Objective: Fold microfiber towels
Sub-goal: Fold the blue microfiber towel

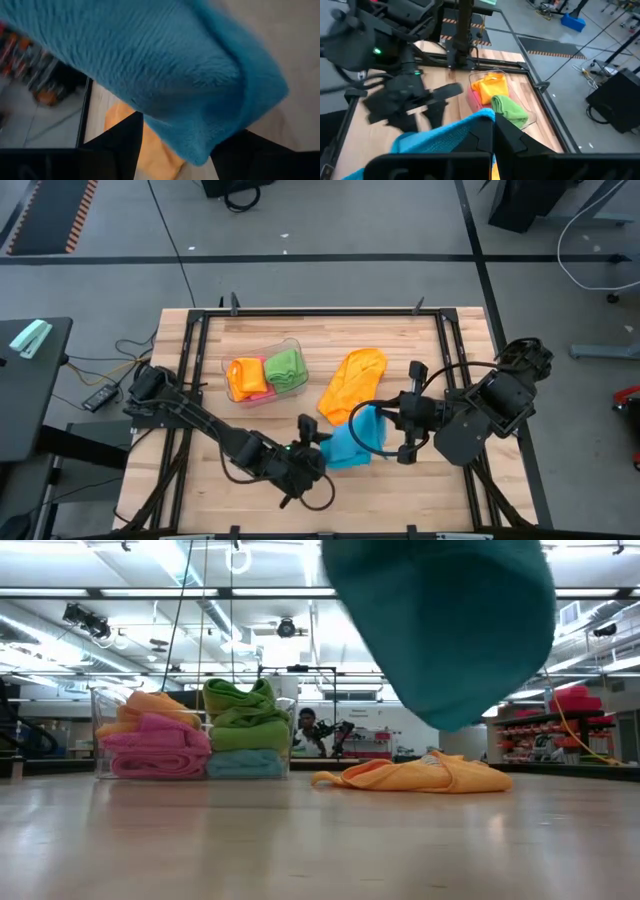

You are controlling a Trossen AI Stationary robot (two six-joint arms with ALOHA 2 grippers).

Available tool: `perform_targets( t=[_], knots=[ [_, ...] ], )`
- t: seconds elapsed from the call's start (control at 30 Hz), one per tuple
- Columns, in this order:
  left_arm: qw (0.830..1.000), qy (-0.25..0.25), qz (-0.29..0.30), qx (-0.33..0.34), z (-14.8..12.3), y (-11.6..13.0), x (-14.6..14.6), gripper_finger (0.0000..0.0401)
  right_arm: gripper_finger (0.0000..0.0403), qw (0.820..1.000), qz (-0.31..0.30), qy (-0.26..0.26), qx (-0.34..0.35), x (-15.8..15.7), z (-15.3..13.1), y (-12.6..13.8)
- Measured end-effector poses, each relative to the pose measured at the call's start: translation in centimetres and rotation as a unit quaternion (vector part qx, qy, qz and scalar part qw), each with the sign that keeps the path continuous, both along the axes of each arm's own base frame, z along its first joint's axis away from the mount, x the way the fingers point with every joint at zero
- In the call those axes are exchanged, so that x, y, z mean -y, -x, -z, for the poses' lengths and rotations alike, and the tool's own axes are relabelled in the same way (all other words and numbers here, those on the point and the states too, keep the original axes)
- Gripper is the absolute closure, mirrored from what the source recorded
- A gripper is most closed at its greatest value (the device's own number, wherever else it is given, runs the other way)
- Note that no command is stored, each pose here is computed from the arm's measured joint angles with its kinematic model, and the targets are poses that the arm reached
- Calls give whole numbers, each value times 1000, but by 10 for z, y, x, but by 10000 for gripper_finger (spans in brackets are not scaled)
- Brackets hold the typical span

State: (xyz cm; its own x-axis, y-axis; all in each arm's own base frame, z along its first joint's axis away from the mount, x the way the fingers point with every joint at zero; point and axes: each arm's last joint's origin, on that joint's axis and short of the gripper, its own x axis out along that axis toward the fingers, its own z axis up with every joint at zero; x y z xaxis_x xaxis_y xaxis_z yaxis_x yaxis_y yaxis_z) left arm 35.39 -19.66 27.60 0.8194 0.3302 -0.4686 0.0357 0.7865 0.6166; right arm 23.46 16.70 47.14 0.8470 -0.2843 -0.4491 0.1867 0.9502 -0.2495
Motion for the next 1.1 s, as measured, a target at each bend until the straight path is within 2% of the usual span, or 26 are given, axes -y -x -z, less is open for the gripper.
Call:
perform_targets(
  t=[0.23, 0.33, 0.47, 0.63, 0.67, 0.87, 1.1],
  knots=[
    [1000, 10, -5, 6, -1, -10, -12, 180, 395, 1000, 19, -10, 6, 3, 1, -4],
    [999, 33, -29, 15, -1, -14, -21, 195, 395, 1000, 26, -4, 8, 5, 1, -5],
    [998, 46, -41, 11, 1, -15, -26, 257, 395, 1000, 23, 1, 6, 5, 1, -5],
    [998, 44, -34, -6, 3, -11, -22, 378, 395, 1000, 25, 7, -4, 6, 3, -3],
    [998, 46, -31, -11, 3, -7, -18, 386, 395, 1000, 27, 7, -11, 7, 4, -2],
    [996, 84, -8, -12, -12, 26, 9, 378, 395, 997, -6, -23, -75, -1, 19, 4],
    [984, 176, 12, 35, -49, 68, 28, 391, 395, 986, -63, -64, -140, -29, 46, 14]
  ],
)
